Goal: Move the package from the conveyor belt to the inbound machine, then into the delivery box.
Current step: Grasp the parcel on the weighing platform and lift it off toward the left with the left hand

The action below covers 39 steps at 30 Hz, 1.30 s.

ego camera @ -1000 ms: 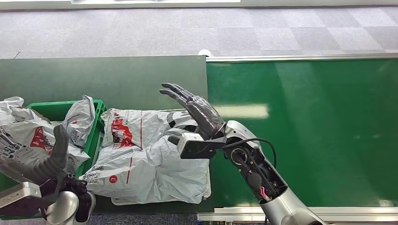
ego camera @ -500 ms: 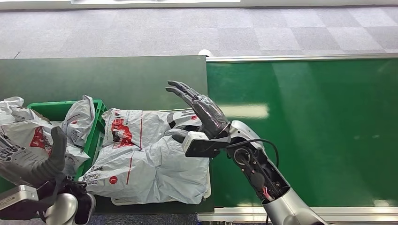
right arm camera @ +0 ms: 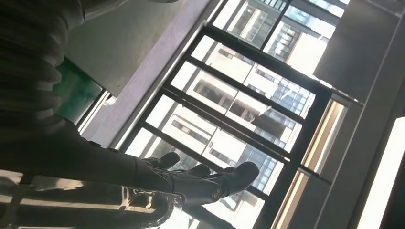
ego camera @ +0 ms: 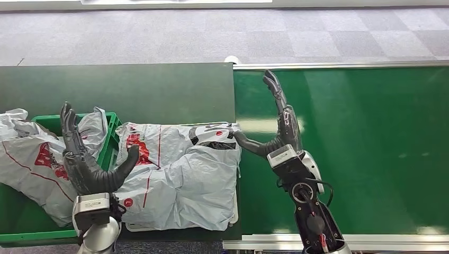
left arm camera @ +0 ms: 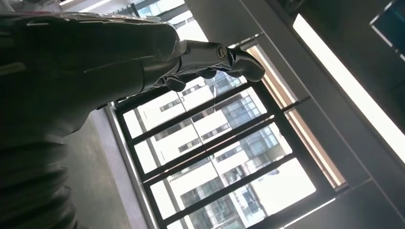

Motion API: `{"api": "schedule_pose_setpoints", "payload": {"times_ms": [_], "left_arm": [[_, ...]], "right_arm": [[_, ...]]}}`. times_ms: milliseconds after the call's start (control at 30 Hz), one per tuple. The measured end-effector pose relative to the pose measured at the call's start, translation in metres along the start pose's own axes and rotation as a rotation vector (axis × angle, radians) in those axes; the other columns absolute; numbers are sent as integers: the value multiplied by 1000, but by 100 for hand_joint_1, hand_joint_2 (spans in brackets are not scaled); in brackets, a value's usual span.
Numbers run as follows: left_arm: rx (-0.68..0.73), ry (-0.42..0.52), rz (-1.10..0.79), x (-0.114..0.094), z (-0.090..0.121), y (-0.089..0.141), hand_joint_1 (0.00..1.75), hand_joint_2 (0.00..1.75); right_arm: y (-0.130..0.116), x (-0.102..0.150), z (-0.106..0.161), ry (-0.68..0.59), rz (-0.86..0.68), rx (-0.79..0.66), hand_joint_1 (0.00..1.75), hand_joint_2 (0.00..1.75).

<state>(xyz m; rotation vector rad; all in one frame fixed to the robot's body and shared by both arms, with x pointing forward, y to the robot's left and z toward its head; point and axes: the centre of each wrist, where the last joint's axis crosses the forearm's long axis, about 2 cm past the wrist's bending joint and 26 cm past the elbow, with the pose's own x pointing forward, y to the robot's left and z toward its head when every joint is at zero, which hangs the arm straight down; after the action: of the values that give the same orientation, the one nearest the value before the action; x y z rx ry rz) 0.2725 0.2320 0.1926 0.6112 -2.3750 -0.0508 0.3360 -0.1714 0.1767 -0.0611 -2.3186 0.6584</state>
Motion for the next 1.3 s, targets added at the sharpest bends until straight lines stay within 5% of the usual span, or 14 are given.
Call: {"api": "schedule_pose_setpoints", "payload": {"times_ms": [200, 633, 700, 767, 833, 1100, 1300], "left_arm": [[-179, 98, -27, -21, -10, -18, 0, 175], [-386, 299, -340, -100, 14, -5, 3, 175], [-418, 347, -379, -109, 19, -3, 26, 175], [-449, 392, -413, -118, 21, -1, 88, 175], [-475, 424, -438, -125, 21, 0, 129, 175], [-513, 468, -464, -135, 20, -2, 129, 175], [-529, 482, -464, -137, 20, -2, 172, 175]], "right_arm": [[6, 10, 56, 53, 231, -152, 0, 175], [11, 9, 148, 312, 148, -204, 0, 175], [14, 10, 157, 343, 137, -222, 0, 175], [16, 10, 165, 369, 136, -232, 0, 175], [17, 11, 170, 384, 139, -232, 0, 175], [21, 10, 177, 411, 133, -225, 0, 175], [22, 9, 179, 419, 132, -218, 0, 175]]}}
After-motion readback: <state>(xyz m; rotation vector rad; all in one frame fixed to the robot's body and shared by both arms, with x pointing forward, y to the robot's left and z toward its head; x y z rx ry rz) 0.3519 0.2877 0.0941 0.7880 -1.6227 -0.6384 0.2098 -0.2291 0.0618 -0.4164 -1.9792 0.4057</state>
